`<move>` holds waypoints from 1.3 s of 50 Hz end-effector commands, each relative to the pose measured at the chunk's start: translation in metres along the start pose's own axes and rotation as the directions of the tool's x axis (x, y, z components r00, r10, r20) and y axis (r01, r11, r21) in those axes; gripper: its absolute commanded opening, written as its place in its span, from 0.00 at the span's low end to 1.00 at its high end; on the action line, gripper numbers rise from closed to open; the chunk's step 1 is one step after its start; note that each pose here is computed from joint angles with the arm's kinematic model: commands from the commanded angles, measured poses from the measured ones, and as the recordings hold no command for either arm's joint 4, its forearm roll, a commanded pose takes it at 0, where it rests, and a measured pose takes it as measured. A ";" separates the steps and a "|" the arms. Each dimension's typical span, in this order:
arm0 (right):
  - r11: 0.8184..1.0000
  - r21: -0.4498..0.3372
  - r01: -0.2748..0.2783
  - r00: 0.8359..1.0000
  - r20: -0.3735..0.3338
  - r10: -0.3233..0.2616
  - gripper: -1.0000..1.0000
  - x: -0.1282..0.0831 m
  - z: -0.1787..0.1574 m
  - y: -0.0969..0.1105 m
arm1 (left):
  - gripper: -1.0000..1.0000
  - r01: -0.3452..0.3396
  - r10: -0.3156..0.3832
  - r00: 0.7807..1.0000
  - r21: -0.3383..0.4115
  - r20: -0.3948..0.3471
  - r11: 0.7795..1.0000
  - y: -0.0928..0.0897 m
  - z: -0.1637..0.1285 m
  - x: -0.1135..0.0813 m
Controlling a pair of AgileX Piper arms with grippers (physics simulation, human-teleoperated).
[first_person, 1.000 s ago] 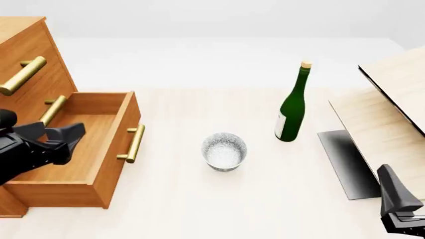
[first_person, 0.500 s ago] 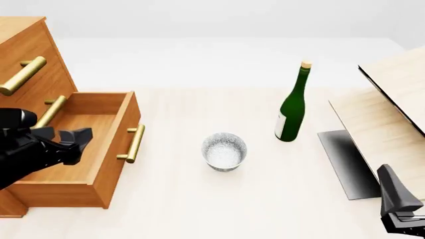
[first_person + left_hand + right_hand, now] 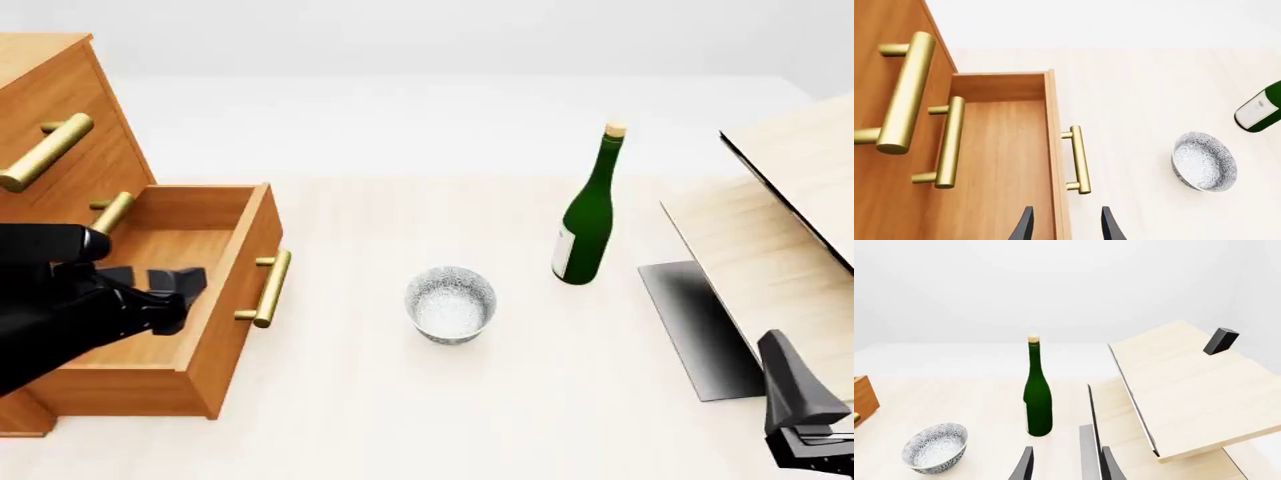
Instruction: Put the bowl in the bottom drawer of the cabinet and close it.
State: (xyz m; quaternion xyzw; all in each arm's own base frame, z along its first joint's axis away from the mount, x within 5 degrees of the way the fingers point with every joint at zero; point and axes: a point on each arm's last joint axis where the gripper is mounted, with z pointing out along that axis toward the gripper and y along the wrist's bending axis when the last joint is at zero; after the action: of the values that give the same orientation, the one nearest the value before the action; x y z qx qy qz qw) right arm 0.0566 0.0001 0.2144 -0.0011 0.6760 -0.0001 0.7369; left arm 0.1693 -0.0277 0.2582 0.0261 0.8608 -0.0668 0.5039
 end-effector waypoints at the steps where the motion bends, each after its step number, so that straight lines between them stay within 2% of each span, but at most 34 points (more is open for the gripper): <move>1: 1.000 0.000 0.000 1.000 0.000 0.000 1.00 0.000 0.000 0.000 | 1.00 0.010 -0.009 1.000 0.003 -0.023 1.000 -0.001 0.011 0.003; 22: 1.000 0.000 0.000 1.000 0.000 0.000 1.00 0.000 0.000 0.000 | 1.00 0.022 -0.022 0.998 -0.001 -0.052 1.000 0.000 0.027 0.009; 58: 1.000 0.000 0.000 1.000 0.000 0.000 1.00 0.000 0.000 0.000 | 1.00 0.091 -0.091 0.984 -0.013 -0.153 0.996 -0.001 0.053 0.034; 65: 1.000 0.000 0.000 1.000 0.000 0.000 1.00 0.000 0.000 0.000 | 1.00 0.086 -0.087 0.983 -0.015 -0.160 0.996 0.000 0.056 0.037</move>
State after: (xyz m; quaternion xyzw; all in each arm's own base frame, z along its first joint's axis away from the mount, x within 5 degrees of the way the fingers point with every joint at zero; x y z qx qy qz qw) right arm 0.0566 0.0001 0.2144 -0.0012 0.6760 -0.0001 0.7369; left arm 0.1981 -0.0364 0.2056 -0.0052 0.8953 -0.0830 0.4376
